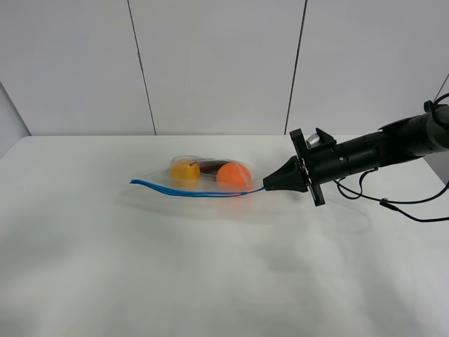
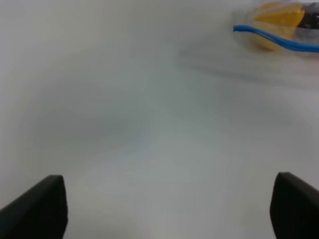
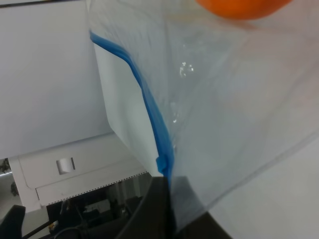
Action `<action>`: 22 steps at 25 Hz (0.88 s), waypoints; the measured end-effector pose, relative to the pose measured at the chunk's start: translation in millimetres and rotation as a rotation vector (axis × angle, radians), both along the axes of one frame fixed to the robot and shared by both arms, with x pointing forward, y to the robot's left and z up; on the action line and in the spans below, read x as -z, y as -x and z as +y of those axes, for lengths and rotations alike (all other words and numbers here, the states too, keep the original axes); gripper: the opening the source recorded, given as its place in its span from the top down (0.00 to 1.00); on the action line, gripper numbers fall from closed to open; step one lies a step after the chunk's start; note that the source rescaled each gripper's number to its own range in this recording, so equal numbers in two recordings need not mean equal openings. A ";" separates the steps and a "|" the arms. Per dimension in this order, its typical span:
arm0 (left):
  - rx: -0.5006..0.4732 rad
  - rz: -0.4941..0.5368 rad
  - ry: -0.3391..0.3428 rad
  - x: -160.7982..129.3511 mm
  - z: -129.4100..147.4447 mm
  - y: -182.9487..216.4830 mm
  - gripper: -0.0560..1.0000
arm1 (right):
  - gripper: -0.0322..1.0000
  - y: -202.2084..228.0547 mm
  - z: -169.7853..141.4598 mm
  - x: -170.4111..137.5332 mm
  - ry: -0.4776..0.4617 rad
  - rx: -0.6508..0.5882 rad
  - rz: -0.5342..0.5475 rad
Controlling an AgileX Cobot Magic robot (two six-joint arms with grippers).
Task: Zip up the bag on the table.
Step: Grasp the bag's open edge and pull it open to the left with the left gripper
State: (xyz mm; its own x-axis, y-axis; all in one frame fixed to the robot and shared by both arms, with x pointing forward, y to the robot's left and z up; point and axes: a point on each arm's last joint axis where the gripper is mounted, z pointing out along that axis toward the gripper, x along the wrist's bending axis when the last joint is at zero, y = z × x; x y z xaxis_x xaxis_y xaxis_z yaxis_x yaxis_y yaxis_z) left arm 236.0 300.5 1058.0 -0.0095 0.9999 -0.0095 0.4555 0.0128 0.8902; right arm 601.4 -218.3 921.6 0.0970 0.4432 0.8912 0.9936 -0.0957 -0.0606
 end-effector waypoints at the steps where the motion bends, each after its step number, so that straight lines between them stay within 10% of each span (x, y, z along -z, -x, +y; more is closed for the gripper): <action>1: 0.000 -0.002 0.000 -7.4 0.1 -3.5 0.06 | 0.97 0.0 0.0 0.0 0.000 0.000 0.000; 11: 0.048 0.100 -0.081 -104.0 1.7 -108.9 0.06 | 0.97 0.0 0.0 0.0 0.000 0.000 0.000; 22: 0.527 0.121 -0.816 -79.7 1.2 -241.0 0.12 | 0.97 0.0 0.0 0.0 0.000 0.000 0.000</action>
